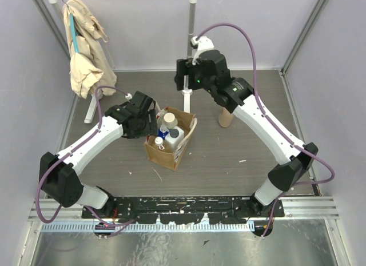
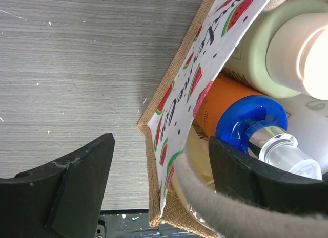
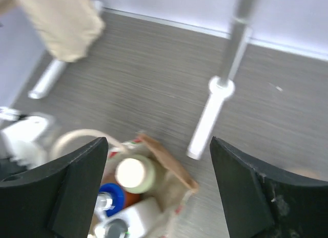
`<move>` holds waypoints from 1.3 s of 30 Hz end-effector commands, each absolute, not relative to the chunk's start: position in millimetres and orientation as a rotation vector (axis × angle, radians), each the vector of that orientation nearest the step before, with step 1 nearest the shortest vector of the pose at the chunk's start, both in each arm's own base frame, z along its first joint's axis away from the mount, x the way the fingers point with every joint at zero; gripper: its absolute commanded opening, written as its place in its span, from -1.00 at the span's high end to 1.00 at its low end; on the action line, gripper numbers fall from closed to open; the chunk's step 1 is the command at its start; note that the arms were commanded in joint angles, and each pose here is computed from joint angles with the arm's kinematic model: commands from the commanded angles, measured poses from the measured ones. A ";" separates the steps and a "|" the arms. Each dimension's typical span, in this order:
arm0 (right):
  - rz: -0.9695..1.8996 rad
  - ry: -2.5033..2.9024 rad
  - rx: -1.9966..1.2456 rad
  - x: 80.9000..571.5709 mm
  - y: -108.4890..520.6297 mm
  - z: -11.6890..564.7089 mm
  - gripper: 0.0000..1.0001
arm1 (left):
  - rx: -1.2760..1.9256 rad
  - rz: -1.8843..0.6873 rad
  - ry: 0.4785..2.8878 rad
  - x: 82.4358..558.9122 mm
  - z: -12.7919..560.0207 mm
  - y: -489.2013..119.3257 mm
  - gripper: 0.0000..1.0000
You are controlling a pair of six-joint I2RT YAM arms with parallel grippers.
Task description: Take the personal care products out of the canvas bag
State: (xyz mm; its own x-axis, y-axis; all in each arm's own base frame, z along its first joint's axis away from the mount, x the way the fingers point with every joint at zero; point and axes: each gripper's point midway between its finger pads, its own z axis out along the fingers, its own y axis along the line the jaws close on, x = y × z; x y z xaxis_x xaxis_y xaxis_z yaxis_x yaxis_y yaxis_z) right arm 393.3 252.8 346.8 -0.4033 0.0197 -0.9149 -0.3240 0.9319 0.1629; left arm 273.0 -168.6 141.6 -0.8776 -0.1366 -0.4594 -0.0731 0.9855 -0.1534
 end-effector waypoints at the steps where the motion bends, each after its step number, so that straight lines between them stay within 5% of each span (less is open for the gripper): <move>1: 0.479 2.032 -0.397 379.4 304.6 333.7 -0.70 | -0.164 -0.226 2.626 275.0 143.8 -174.7 -0.64; 21: 0.536 2.347 -0.585 351.6 361.5 181.9 -0.57 | -0.180 -0.243 2.625 275.8 143.6 -177.5 -0.71; 39: 0.291 2.246 -0.601 324.1 359.9 208.1 -0.54 | -0.177 -0.233 2.635 274.8 139.9 -176.1 -0.71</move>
State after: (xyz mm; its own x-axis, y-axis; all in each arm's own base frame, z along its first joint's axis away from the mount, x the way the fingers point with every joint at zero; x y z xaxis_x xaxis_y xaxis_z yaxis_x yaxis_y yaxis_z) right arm 343.4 358.6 161.2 -0.6583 -0.3346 -0.6744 -0.5005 0.8636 0.0601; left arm 271.4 -168.7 140.1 -0.8798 -0.1568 -0.4488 -0.0933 0.9826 -0.1605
